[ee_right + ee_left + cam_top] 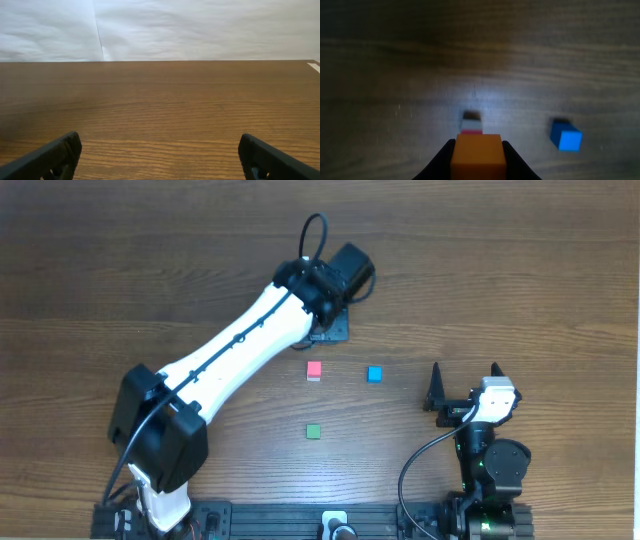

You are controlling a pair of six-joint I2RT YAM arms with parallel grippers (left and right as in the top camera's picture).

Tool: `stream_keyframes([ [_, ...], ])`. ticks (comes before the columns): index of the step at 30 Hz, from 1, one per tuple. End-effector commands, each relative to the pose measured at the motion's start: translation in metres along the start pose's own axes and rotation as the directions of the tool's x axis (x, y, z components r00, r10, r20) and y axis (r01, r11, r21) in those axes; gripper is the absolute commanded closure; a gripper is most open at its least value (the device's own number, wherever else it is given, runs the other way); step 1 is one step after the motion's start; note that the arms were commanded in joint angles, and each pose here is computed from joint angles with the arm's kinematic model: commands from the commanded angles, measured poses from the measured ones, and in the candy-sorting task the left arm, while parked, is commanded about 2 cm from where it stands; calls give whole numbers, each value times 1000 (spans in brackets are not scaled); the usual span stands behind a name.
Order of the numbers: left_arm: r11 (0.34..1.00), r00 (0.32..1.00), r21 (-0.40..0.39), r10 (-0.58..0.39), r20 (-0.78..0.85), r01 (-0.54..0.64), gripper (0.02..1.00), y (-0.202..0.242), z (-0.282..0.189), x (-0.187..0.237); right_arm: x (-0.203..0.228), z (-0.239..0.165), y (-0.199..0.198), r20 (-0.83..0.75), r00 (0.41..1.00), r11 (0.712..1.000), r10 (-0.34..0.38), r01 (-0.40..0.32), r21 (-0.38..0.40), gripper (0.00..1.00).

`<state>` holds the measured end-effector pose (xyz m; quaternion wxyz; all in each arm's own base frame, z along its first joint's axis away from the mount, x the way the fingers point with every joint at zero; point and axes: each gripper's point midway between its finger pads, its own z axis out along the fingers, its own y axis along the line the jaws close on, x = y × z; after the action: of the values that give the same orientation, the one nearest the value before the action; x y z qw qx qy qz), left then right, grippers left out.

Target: Stack Cubes

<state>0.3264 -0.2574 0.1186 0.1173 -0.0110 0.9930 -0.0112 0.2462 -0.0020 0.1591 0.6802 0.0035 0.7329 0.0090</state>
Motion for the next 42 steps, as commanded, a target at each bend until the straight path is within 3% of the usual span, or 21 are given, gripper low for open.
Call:
stream_keyframes([
  [1, 998, 997, -10, -56, 49, 56, 886, -5, -17, 9, 2, 0, 0, 3, 1000, 1000, -7, 7, -5, 9],
  [26, 995, 995, -6, -101, -23, 101, 875, 10, 31, 57, 2, 0, 0, 3, 1000, 1000, -7, 7, -5, 7],
  [42, 993, 993, -9, -115, -23, 114, 871, 9, 42, 58, 2, 0, 0, 3, 1000, 1000, -7, 7, -5, 9],
])
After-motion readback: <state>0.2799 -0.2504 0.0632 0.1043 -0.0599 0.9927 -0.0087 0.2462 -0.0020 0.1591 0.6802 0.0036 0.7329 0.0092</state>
